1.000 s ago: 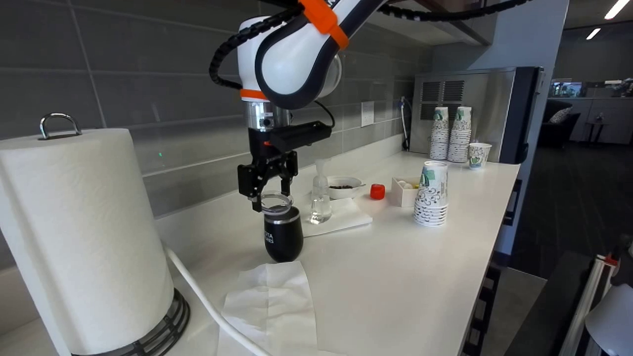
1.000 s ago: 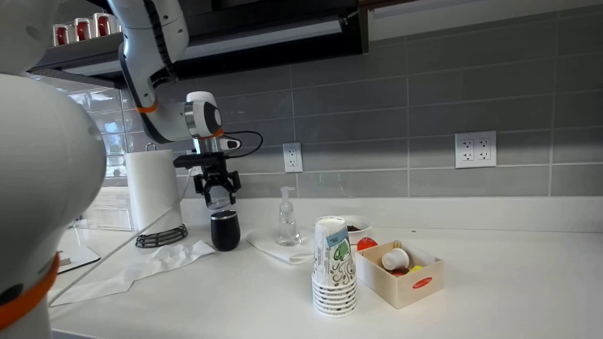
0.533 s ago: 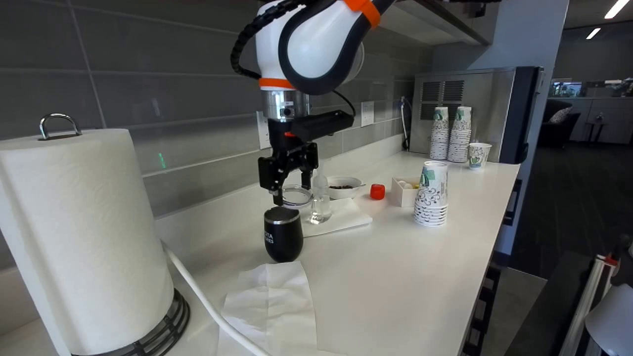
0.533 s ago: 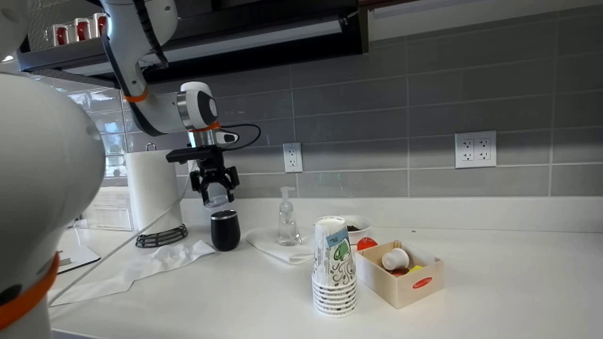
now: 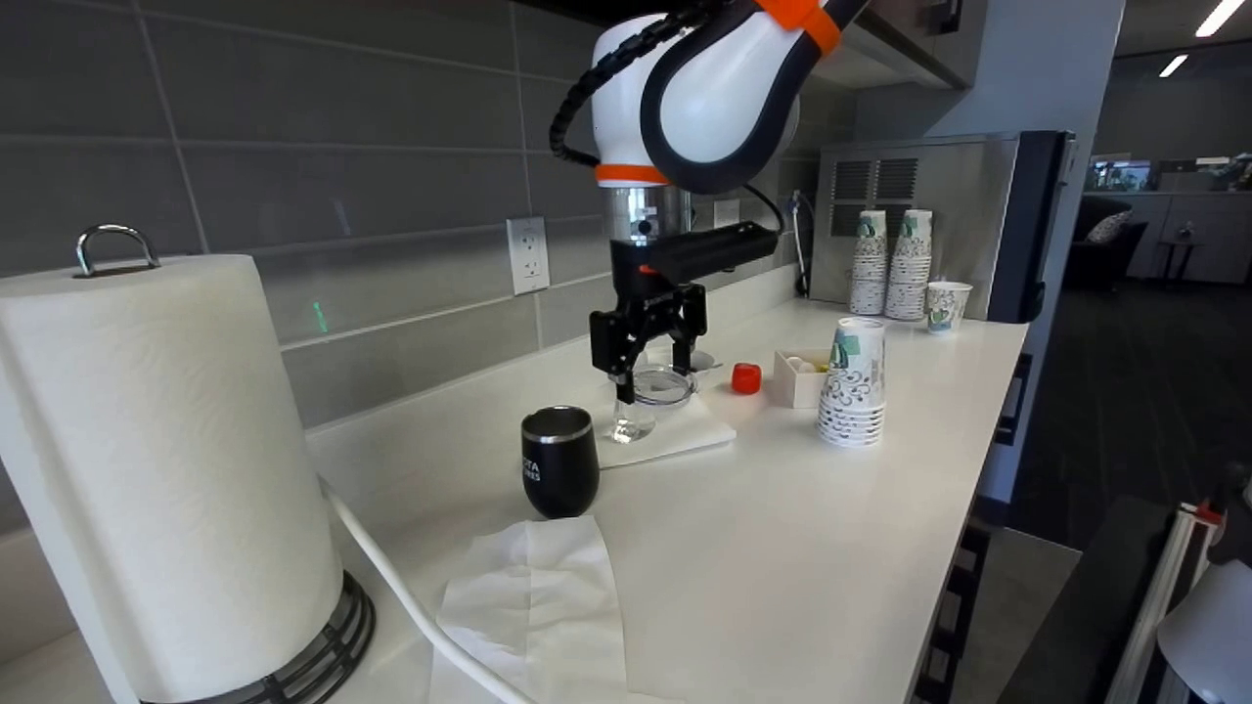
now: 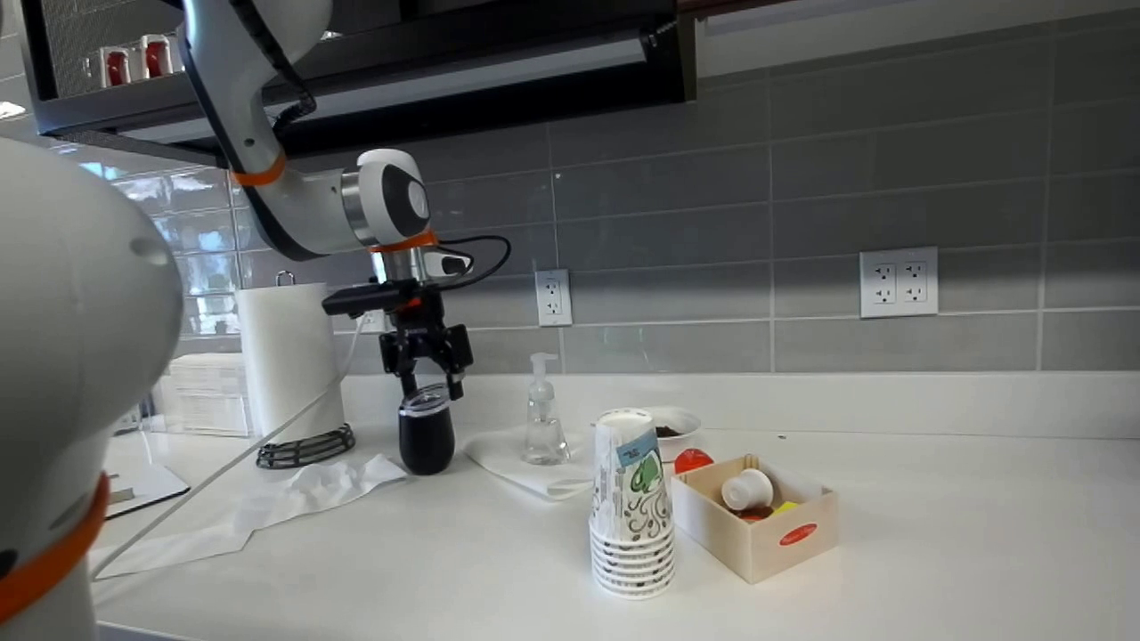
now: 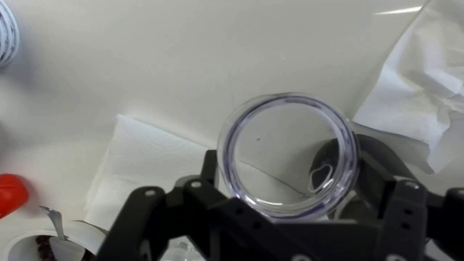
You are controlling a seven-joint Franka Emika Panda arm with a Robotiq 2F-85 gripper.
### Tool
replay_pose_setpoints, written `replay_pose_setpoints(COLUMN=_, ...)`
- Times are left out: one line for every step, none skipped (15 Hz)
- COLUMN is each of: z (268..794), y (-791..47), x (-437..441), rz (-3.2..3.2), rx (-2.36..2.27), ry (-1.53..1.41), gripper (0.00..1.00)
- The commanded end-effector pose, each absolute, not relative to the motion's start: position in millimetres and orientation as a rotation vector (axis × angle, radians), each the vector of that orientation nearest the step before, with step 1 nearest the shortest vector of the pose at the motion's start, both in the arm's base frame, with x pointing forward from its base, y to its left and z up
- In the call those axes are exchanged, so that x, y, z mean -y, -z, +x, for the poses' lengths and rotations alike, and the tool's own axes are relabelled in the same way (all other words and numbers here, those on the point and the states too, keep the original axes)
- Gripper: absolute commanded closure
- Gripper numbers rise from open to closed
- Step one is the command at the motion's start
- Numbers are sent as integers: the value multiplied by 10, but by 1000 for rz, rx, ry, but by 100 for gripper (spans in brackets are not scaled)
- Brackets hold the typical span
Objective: Remove the lid from the black thermos on the left.
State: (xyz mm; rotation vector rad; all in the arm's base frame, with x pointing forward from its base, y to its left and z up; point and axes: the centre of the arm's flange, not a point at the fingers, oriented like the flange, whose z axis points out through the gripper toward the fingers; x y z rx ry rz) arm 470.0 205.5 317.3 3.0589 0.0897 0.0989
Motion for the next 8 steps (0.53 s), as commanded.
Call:
replay_pose_setpoints(z=4745, y=-2985, x=-1878, rz=3072, rx=-26, ry=-121, gripper=36)
replay_pose_setpoints(z=4787, y=-2919, x=-1849, rz=3076, rx=-21, ry=-112, gripper=36)
replay_pose_setpoints(z=4823, y=-2853, x=-1813, rz=3083, rx=-21, ry=-101, gripper=36)
replay_pose_setpoints(z=4858, y=-2779, x=-1784, rz=3083, rx=-13, ry=-89, gripper=36)
replay_pose_setpoints(z=4887, y=-2710, x=-1757, rz=3094, rx=-12, ry=-77, gripper=36)
replay_pose_setpoints(z=4918, y=-2625, x=-1737, rz=3094, rx=-13, ry=-63, gripper=36)
replay_pose_setpoints(z=4947, y=-2540, x=-1723, rz=3090, rx=-15, ry=-55, gripper=36)
replay_pose_setpoints(z=4993, y=-2439, x=-1708, rz=3094, rx=-27, ry=-53, gripper=36)
